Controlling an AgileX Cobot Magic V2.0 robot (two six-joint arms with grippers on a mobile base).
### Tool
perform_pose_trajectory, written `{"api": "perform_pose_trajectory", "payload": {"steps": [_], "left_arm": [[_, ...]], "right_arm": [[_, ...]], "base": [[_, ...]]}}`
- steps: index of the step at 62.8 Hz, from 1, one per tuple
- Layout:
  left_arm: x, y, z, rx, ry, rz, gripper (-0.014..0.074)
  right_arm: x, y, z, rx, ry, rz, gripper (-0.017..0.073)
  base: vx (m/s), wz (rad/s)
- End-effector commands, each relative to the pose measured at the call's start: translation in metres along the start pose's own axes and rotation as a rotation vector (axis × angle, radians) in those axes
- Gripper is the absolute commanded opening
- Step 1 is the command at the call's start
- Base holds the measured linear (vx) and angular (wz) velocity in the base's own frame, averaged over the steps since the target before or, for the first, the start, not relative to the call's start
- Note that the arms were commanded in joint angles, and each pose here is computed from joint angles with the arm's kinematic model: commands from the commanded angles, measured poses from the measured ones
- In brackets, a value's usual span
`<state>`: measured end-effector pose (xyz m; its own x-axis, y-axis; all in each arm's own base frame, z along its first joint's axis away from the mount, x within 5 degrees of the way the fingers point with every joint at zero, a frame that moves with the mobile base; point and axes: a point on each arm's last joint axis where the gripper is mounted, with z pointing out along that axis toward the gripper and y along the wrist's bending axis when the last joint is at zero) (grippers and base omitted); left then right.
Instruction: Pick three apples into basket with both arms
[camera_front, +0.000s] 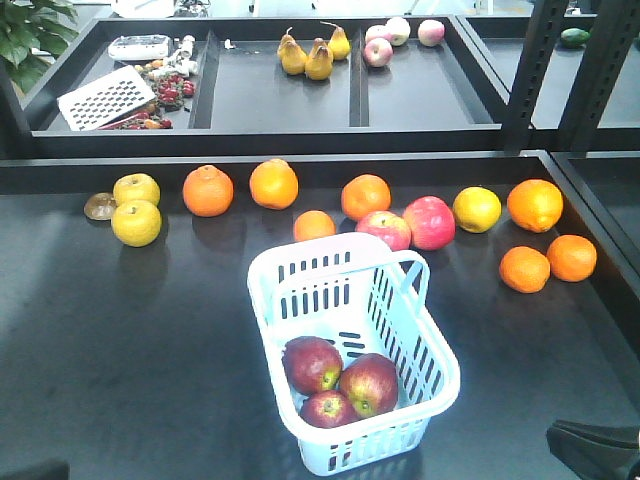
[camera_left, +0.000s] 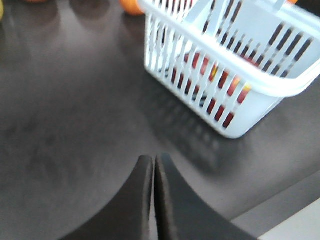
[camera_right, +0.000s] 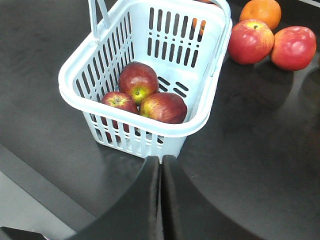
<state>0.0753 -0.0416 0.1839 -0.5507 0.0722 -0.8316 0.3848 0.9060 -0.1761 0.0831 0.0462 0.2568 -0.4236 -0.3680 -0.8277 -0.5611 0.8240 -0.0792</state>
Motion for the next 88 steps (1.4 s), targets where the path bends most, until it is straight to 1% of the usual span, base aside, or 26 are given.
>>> {"api": "perform_pose_trajectory", "payload": {"steps": [1,7,9,11,20,24,25,26,33,40,47,56,60,68,77,82,88], "left_arm": [[-0.001,0.002,0.001,-0.007,-0.100,-0.020,-0.0006],[0.013,0.006,0.003,-0.013,-0.135,-0.045,-0.0006],[0.015,0.007,0.002,-0.012,-0.164,-0.060,-0.0006],[0.015,0.007,0.001,-0.010,-0.175,-0.062,-0.0006],[0.010,0.007,-0.007,-0.019,-0.279,0.030,-0.0006],[0.009,0.008,-0.010,-0.035,-0.318,0.049,-0.0006],[0.009,0.009,-0.011,-0.042,-0.324,0.040,-0.0006],[0.009,0.009,-0.012,-0.050,-0.330,0.045,-0.0006],[0.009,0.015,-0.016,-0.128,-0.362,0.030,-0.0006],[0.007,0.020,-0.021,-0.217,-0.419,0.033,-0.0006],[0.006,0.024,-0.028,-0.292,-0.485,0.019,-0.0006],[0.007,0.026,-0.035,-0.364,-0.559,0.017,-0.0006],[0.006,0.027,-0.036,-0.395,-0.559,0.021,-0.0006],[0.006,0.029,-0.037,-0.426,-0.573,0.012,-0.0006],[0.004,0.029,-0.039,-0.450,-0.604,0.017,-0.0006],[0.003,0.030,-0.039,-0.456,-0.607,0.016,-0.0006],[0.003,0.030,-0.039,-0.450,-0.611,0.000,-0.0006]], "right_arm": [[-0.012,-0.003,-0.004,0.029,-0.076,0.005,-0.0004],[-0.012,-0.003,-0.004,0.029,-0.076,0.005,-0.0004],[-0.012,-0.003,-0.004,0.029,-0.076,0.005,-0.0004],[-0.012,-0.003,-0.004,0.029,-0.076,0.005,-0.0004],[-0.012,-0.003,-0.004,0.029,-0.076,0.005,-0.0004],[-0.012,-0.003,-0.004,0.029,-0.076,0.005,-0.0004],[-0.012,-0.003,-0.004,0.029,-0.076,0.005,-0.0004],[-0.012,-0.003,-0.004,0.029,-0.076,0.005,-0.0004],[-0.012,-0.003,-0.004,0.029,-0.076,0.005,-0.0004],[-0.012,-0.003,-0.004,0.029,-0.076,0.005,-0.0004],[-0.012,-0.003,-0.004,0.029,-0.076,0.005,-0.0004],[-0.012,-0.003,-0.004,0.029,-0.076,0.005,-0.0004],[-0.011,-0.003,-0.004,0.028,-0.074,0.005,-0.0004],[-0.011,-0.003,-0.004,0.027,-0.072,0.005,-0.0004],[-0.011,-0.003,-0.004,0.027,-0.072,0.005,-0.0004],[-0.011,-0.003,-0.004,0.027,-0.071,0.005,-0.0004],[-0.011,-0.003,-0.003,0.027,-0.071,0.005,-0.0004]], "base": [[0.00,0.00],[0.00,0.00],[0.00,0.00],[0.00,0.00],[0.00,0.00],[0.00,0.00],[0.00,0.00],[0.00,0.00],[0.00,0.00],[0.00,0.00],[0.00,0.00],[0.00,0.00],[0.00,0.00],[0.00,0.00],[0.00,0.00],[0.00,0.00],[0.00,0.00]]}}
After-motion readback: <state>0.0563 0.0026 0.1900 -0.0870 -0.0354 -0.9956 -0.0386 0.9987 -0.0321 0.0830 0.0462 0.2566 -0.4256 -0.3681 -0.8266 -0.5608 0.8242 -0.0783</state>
